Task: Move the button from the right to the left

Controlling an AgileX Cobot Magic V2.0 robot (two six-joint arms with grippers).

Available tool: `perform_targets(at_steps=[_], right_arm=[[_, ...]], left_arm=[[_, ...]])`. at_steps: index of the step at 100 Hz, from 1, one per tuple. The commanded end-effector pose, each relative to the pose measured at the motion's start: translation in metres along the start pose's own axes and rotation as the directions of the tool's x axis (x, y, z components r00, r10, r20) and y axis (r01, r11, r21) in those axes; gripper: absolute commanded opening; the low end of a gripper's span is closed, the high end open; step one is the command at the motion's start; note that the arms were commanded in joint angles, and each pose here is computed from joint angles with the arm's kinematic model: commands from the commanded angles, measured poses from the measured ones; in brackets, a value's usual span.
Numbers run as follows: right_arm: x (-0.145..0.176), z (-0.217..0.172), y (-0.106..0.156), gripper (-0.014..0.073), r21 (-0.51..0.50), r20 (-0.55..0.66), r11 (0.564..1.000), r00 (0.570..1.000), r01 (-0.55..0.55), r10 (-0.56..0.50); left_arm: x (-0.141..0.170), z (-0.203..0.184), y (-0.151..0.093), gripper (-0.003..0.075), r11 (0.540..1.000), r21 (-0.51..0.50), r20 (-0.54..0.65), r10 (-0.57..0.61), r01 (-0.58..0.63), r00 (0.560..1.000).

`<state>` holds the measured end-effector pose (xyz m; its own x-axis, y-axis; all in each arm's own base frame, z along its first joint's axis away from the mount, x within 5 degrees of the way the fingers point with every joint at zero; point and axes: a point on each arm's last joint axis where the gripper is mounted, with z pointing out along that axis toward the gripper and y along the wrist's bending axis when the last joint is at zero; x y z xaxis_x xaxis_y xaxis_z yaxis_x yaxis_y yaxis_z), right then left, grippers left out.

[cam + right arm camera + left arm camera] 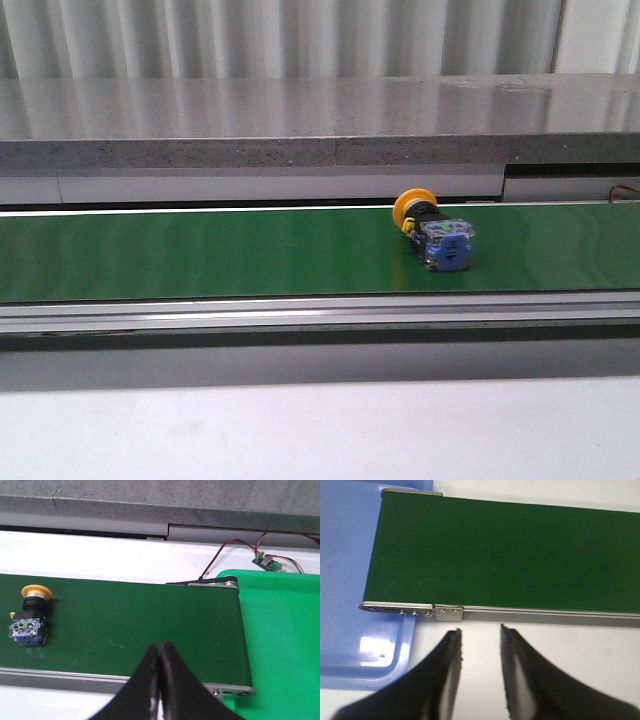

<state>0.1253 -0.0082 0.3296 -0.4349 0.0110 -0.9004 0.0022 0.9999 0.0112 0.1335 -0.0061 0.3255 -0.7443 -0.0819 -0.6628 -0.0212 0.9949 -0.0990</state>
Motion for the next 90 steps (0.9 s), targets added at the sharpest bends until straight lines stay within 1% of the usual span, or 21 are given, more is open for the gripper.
perform_targets(at_steps=[1, 5, 8, 12, 15, 30, 42, 51, 73, 81, 90], right_arm=[[-0.013, -0.004, -0.001, -0.0068, 0.014, 0.088, 1.0, 0.996, 0.001, -0.003], [-0.013, -0.004, -0.001, -0.0068, 0.014, 0.088, 1.0, 0.996, 0.001, -0.003], [-0.013, -0.004, -0.001, -0.0068, 0.014, 0.088, 1.0, 0.996, 0.001, -0.003], [-0.013, -0.004, -0.001, -0.0068, 0.014, 0.088, 1.0, 0.996, 0.001, -0.003], [-0.013, -0.004, -0.001, -0.0068, 0.014, 0.088, 1.0, 0.996, 0.001, -0.003], [-0.013, -0.004, -0.001, -0.0068, 0.014, 0.088, 1.0, 0.996, 0.001, -0.003], [-0.013, -0.004, -0.001, -0.0068, 0.014, 0.088, 1.0, 0.996, 0.001, -0.003], [-0.013, -0.004, -0.001, -0.0068, 0.014, 0.088, 1.0, 0.996, 0.001, -0.003], [-0.013, -0.004, -0.001, -0.0068, 0.014, 0.088, 1.0, 0.996, 0.001, -0.003], [-0.013, -0.004, -0.001, -0.0068, 0.014, 0.088, 1.0, 0.996, 0.001, -0.003], [-0.013, -0.004, -0.001, -0.0068, 0.014, 0.088, 1.0, 0.996, 0.001, -0.003]], left_arm=[[-0.013, -0.008, -0.004, 0.0497, 1.0, 0.025, 0.086, -0.004, 0.002, 0.996], [-0.013, -0.008, -0.004, 0.0578, 1.0, 0.025, 0.086, -0.004, 0.002, 0.996], [-0.013, -0.008, -0.004, 0.0617, 1.0, 0.025, 0.086, -0.004, 0.002, 0.996], [-0.013, -0.008, -0.004, 0.0651, 1.0, 0.025, 0.086, -0.004, 0.002, 0.996], [-0.013, -0.008, -0.004, 0.0659, 1.0, 0.025, 0.086, -0.004, 0.002, 0.996], [-0.014, -0.008, -0.004, 0.0658, 1.0, 0.03, 0.094, -0.008, 0.005, 0.996], [-0.014, -0.008, -0.007, 0.0658, 0.998, 0.055, 0.092, -0.017, 0.012, 0.996], [-0.014, -0.006, -0.011, 0.0658, 0.995, 0.094, 0.081, -0.03, 0.022, 0.996], [-0.023, 0.004, -0.03, 0.0658, 0.978, 0.21, 0.082, -0.034, 0.016, 0.996], [-0.026, 0.011, -0.038, 0.0656, 0.97, 0.241, 0.066, -0.037, 0.02, 0.997], [-0.032, 0.019, -0.051, 0.0648, 0.961, 0.275, 0.043, -0.008, -0.004, 0.999]])
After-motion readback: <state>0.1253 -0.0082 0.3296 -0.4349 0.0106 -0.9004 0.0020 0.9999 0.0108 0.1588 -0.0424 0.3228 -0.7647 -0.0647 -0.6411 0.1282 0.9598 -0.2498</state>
